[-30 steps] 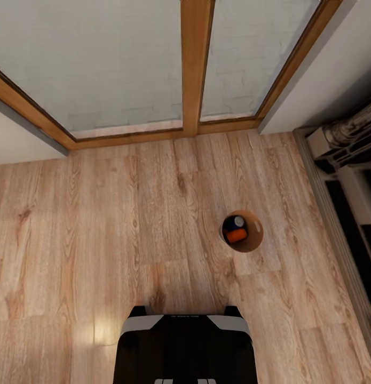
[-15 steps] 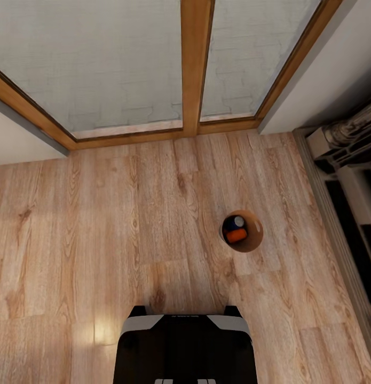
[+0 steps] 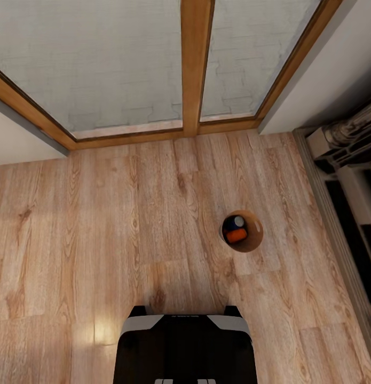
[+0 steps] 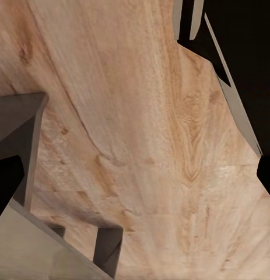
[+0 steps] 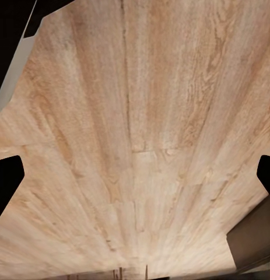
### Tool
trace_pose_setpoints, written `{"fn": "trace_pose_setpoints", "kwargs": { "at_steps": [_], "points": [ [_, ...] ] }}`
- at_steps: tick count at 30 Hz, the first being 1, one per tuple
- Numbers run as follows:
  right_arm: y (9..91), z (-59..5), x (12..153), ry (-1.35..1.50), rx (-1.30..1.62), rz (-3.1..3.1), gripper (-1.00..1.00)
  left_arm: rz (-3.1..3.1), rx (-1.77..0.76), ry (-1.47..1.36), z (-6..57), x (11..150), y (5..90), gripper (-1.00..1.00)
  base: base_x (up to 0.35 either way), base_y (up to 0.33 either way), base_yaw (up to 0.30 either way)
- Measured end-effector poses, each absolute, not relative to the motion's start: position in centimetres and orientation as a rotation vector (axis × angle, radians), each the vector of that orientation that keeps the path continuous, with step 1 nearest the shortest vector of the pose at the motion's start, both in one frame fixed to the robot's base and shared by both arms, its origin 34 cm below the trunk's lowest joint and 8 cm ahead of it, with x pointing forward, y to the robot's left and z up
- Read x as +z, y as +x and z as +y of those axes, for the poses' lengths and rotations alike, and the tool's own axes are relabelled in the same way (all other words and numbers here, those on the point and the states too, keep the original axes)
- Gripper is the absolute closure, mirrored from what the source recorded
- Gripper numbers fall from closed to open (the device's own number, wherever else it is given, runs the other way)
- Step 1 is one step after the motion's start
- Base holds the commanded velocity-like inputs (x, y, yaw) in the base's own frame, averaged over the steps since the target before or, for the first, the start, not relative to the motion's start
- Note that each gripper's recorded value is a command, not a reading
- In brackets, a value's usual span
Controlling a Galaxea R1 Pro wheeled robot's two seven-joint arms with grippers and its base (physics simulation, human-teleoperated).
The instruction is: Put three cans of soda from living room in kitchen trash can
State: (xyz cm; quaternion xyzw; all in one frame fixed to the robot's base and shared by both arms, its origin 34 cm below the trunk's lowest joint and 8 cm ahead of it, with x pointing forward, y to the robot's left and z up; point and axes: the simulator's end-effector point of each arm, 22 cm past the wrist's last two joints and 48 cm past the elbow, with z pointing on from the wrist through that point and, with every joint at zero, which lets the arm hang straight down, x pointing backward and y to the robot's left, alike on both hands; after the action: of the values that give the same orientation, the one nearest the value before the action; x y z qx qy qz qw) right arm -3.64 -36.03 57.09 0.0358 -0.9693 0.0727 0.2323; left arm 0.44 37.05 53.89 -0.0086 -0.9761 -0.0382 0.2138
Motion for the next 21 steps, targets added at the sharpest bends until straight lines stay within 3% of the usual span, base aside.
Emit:
{"fn": "trace_pose_setpoints", "kwargs": {
  "at_steps": [21],
  "points": [
    [-4.0, -36.0, 58.7, 0.098, 0.200, -2.661, -1.00, -2.709, -0.099, -0.026, 36.8, 55.4, 0.1, -1.00, 0.000, 0.000, 0.000]
  ]
}}
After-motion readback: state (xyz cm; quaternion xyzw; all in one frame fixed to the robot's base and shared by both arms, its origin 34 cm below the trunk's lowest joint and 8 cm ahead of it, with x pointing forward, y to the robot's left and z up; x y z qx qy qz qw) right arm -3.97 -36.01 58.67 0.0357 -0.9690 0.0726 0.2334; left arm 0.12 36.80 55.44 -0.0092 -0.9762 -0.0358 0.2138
